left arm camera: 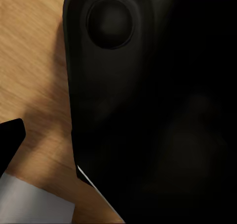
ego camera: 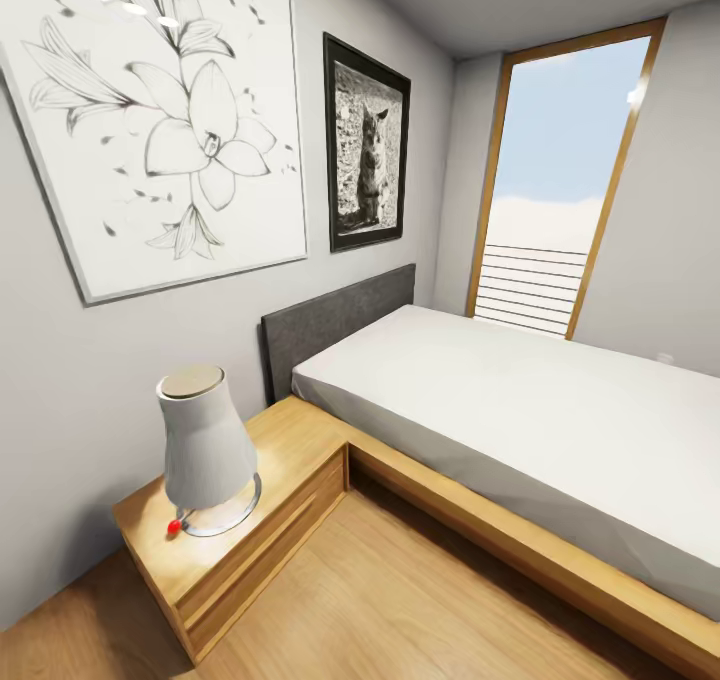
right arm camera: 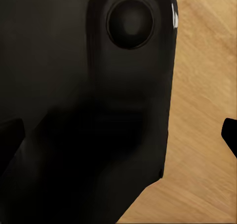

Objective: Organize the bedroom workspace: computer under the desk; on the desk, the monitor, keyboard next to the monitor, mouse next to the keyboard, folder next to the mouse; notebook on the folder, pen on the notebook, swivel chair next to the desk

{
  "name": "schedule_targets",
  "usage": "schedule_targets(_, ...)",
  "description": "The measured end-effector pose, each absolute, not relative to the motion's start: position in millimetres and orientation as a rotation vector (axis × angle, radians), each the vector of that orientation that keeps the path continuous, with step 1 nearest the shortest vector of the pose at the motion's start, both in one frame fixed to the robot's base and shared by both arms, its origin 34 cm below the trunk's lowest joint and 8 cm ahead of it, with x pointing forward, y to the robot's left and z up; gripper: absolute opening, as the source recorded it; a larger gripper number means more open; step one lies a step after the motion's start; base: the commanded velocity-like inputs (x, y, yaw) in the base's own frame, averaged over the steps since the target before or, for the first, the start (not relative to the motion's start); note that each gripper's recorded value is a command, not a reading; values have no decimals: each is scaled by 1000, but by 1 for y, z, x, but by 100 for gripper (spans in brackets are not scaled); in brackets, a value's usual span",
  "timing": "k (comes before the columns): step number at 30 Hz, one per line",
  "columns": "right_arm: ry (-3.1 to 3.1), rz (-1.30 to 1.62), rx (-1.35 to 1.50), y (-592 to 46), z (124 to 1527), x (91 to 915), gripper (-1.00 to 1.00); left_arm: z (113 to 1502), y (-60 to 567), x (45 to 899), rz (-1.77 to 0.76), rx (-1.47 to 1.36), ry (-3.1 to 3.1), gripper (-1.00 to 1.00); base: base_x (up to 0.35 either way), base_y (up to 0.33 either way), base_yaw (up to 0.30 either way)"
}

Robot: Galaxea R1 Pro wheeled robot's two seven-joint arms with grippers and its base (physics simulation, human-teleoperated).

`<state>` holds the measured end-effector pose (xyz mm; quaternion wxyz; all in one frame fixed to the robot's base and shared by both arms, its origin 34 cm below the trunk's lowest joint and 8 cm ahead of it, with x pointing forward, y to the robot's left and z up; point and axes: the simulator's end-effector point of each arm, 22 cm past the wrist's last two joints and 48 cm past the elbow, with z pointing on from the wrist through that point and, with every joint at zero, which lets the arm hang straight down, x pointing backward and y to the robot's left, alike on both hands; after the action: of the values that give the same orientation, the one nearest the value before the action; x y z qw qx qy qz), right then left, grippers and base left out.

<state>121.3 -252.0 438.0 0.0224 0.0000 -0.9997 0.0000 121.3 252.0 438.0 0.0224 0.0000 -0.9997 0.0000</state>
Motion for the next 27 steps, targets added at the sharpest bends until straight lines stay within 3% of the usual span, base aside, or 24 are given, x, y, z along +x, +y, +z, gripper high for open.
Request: schedule_targets(27, -3090, 13, 17, -256, 438, 117, 100, 438, 251, 124, -1, 16, -3101, 100, 0, 0, 0)
